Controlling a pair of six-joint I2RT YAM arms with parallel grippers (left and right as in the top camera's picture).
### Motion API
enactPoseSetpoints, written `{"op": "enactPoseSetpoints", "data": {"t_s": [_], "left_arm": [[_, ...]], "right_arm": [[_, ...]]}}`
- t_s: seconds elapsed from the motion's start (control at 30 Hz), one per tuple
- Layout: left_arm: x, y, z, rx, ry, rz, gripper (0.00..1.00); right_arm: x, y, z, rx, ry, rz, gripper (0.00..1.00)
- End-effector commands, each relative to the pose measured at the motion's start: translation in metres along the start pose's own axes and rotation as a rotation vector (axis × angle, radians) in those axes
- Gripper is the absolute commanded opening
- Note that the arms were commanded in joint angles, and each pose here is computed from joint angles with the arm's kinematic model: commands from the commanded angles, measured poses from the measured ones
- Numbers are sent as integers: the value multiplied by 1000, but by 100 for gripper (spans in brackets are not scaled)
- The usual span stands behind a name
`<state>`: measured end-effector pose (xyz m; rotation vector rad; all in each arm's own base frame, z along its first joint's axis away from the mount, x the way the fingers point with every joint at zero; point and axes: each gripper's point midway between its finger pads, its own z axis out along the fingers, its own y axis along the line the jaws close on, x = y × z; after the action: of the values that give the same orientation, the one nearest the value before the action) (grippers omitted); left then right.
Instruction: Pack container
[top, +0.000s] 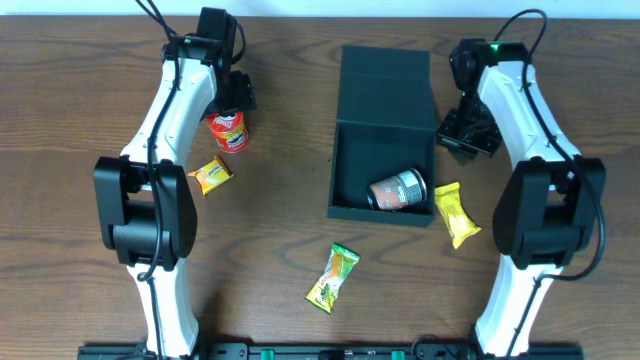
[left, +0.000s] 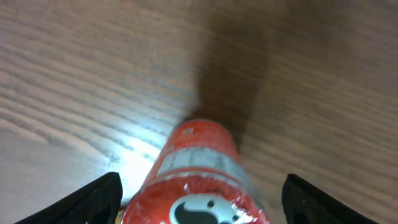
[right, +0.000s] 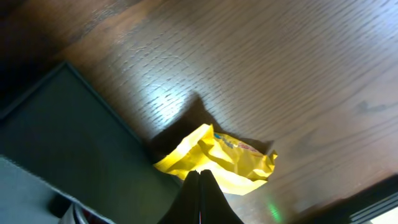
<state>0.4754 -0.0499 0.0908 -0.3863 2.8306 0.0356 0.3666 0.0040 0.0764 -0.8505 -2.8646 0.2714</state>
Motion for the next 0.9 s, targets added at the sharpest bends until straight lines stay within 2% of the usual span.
{"op": "enactPoseSetpoints", "data": {"t_s": [0.0, 0.1, 0.3, 0.37, 0.43, 0.53, 0.6, 0.87], "left_arm": [[0, 3, 0, -14, -12, 17, 84], [5, 5, 5, -20, 3, 19, 91], [10, 6, 8, -25, 16, 21, 90], [10, 6, 8, -25, 16, 20, 87], [10, 6, 8, -25, 17, 21, 80], [10, 6, 8, -25, 17, 21, 78], [10, 6, 8, -25, 17, 21, 73], [11, 7, 8, -27, 21, 21, 71]], "right_arm": [[5, 9, 2, -9, 8, 1, 2], [6, 12, 2, -13, 5, -6, 2], [10, 24, 1, -39, 0, -26, 2], [12, 31, 0, -69, 7, -34, 2], [14, 41, -1, -112, 18, -45, 2], [15, 53, -3, -165, 21, -60, 2], [16, 61, -4, -204, 28, -62, 2], [14, 73, -7, -266, 29, -64, 2]]}}
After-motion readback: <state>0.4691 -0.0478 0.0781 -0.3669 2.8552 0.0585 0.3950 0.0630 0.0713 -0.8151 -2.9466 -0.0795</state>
